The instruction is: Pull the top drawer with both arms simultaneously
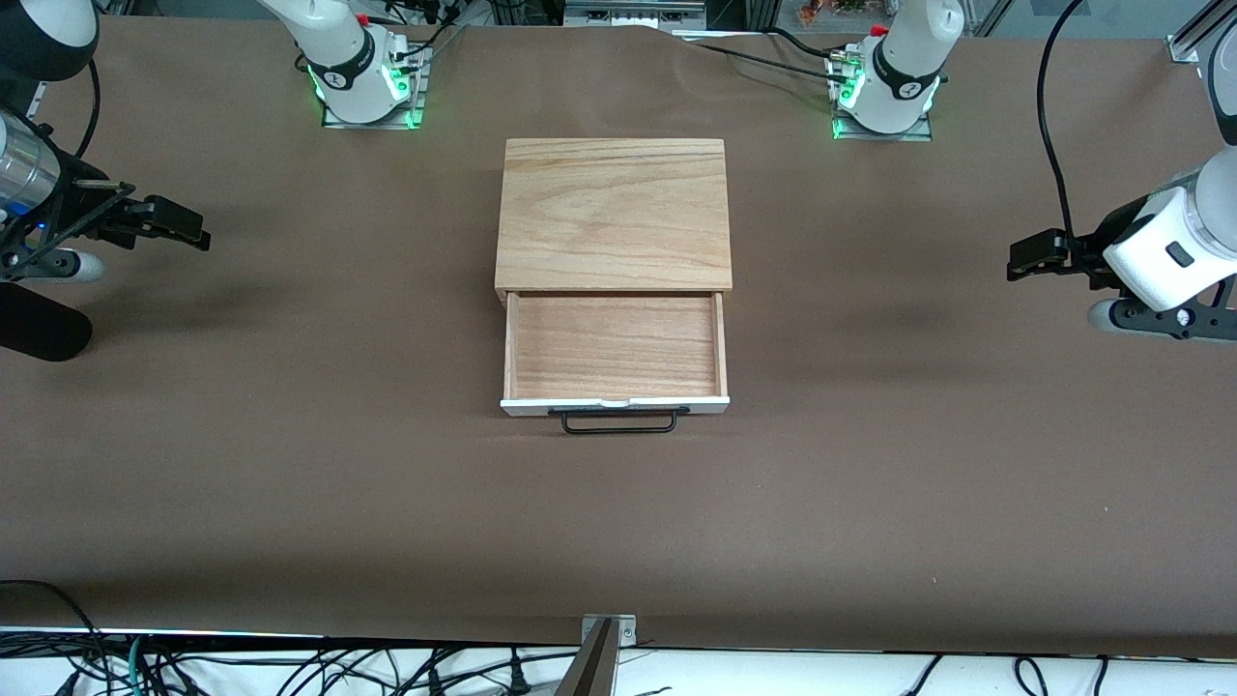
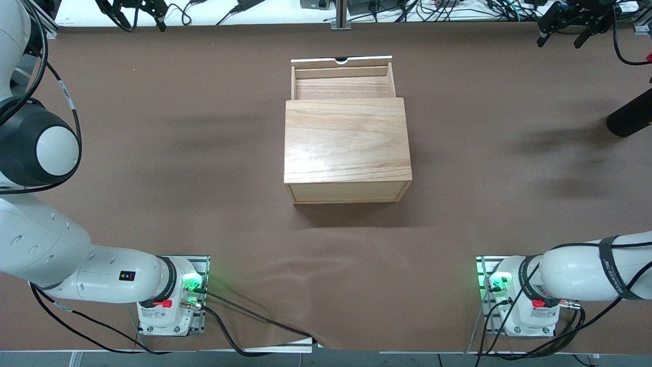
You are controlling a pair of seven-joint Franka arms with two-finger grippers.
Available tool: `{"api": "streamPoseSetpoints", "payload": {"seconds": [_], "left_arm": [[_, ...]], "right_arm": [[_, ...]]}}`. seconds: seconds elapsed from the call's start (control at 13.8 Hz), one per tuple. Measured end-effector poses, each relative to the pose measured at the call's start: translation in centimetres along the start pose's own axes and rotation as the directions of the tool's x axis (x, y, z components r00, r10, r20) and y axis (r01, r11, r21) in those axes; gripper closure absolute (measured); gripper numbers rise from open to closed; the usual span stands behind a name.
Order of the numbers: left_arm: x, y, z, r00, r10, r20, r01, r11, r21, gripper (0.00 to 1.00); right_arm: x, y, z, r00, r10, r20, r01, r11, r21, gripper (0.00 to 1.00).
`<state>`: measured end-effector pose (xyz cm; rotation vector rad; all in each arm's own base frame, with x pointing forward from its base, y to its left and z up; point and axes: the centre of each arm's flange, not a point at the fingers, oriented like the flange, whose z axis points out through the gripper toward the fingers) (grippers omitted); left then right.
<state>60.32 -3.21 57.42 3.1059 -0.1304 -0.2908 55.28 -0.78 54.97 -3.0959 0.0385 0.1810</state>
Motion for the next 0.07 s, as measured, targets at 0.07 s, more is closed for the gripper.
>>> {"api": "streamPoseSetpoints", "payload": {"seconds": [0.07], "left_arm": [[0.0, 0.0, 0.0, 1.0, 0.0, 0.0, 0.0, 1.0, 0.0, 0.0]], "right_arm": [[0.02, -0.01, -0.1, 1.0, 0.0, -0.003, 0.0, 1.0, 0.0, 0.0]]}}
